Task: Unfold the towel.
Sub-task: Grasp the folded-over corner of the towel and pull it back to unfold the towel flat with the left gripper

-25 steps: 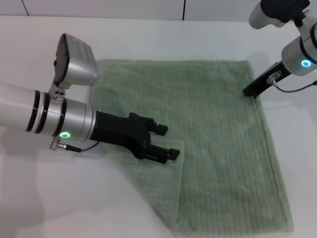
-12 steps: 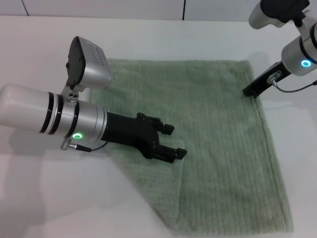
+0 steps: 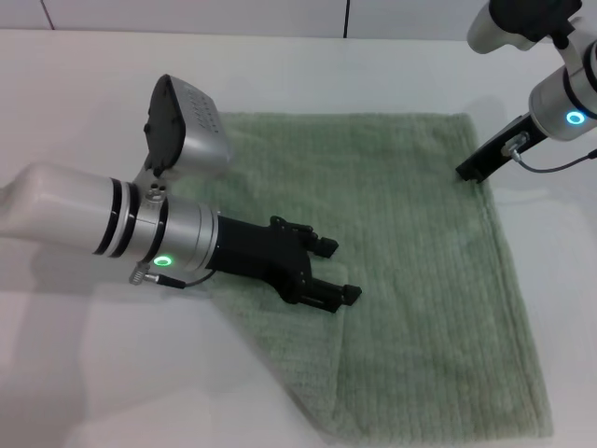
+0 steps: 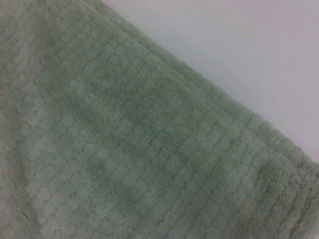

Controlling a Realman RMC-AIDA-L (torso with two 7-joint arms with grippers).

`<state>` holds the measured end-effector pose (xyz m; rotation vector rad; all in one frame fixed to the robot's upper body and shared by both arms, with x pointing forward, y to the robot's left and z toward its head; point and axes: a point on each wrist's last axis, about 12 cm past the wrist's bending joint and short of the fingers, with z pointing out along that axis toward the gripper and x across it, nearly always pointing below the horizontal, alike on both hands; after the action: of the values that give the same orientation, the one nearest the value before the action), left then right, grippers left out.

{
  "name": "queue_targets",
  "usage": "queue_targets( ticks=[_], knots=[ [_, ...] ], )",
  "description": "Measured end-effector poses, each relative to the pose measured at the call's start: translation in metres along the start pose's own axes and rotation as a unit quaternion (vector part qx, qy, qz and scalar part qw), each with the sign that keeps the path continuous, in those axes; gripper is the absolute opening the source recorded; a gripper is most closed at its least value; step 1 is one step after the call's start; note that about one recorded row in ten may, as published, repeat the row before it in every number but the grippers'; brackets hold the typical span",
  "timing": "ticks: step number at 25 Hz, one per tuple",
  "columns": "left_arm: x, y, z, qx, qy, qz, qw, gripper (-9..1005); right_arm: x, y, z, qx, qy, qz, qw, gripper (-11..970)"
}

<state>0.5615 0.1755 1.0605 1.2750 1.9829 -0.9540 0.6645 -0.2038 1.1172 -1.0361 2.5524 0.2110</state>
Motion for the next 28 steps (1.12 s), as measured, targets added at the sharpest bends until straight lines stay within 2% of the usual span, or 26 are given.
queue_targets(
  ticks=[17,20,25,28],
  knots=[
    [0.0023,-0.0003,0.0059,-0.01,0.016,0.011,1.0,605,-0.0005,0.0002,-0.0001,0.0,0.0,-0.001,1.0,0],
    [0.0037,-0.0008,0.0058,-0.009,0.019,0.016,1.0,407,0.0,0.0001,0.0,0.0,0.0,0.0,1.0,-1],
    [0.0041,-0.0022,0.0056,-0.004,0.019,0.021,1.0,166,0.0012,-0.0001,0.0004,0.0,0.001,0.0,1.0,-1],
    [0.0042,-0.0026,0.0055,-0.002,0.019,0.022,1.0,131,0.0013,-0.0001,0.0005,0.0,0.002,0.0,1.0,-1]
  ],
)
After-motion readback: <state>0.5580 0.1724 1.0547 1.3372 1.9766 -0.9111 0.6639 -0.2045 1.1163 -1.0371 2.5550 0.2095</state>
